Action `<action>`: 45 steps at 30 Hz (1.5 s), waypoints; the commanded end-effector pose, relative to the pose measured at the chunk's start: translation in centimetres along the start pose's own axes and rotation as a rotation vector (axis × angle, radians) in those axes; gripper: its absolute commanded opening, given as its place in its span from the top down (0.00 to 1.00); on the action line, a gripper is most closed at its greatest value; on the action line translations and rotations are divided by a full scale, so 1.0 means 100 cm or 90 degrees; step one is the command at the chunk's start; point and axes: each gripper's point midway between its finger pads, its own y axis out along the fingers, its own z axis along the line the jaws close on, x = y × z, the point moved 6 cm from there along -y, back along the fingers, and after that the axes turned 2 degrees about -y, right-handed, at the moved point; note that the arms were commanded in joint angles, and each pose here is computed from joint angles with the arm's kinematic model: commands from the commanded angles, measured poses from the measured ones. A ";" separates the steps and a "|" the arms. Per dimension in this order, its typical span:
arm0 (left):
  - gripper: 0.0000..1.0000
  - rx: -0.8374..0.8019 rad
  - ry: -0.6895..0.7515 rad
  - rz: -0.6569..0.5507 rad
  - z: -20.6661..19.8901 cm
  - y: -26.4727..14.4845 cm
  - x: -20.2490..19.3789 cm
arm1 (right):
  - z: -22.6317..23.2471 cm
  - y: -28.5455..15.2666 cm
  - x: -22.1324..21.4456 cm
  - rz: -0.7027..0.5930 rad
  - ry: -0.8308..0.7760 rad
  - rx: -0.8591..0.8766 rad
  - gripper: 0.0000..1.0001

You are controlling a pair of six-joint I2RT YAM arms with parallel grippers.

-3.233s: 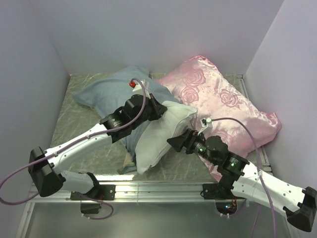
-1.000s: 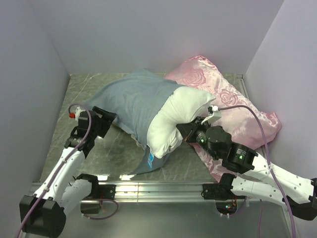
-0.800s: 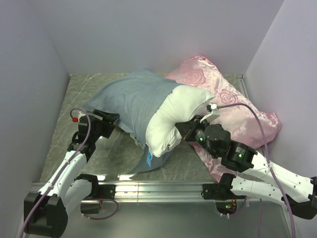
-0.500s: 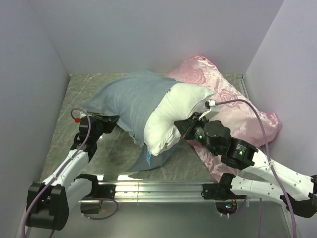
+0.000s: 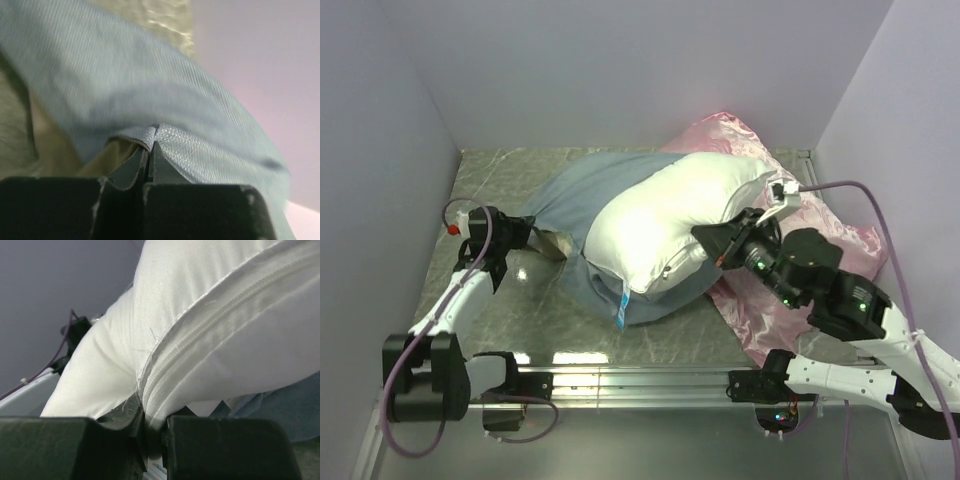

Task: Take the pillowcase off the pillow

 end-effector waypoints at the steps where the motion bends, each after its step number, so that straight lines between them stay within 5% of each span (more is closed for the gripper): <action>1: 1.00 0.079 -0.001 -0.112 0.017 0.022 0.034 | 0.028 -0.049 0.092 -0.182 0.058 0.085 1.00; 9: 0.99 0.161 -0.020 -0.137 0.029 0.053 0.069 | 0.038 -0.079 0.134 -0.235 0.051 0.101 1.00; 17: 0.99 0.162 -0.045 -0.225 0.006 0.037 0.146 | 0.042 -0.091 0.156 -0.273 0.026 0.098 1.00; 26: 1.00 0.149 -0.053 -0.300 -0.008 0.028 0.188 | 0.037 -0.088 0.149 -0.268 0.007 0.094 1.00; 32: 1.00 0.174 -0.038 -0.295 0.012 0.045 0.191 | 0.036 -0.154 0.212 -0.373 0.032 0.113 1.00; 45: 0.99 0.169 0.007 -0.289 0.004 0.056 0.202 | 0.040 -0.171 0.232 -0.415 0.029 0.131 1.00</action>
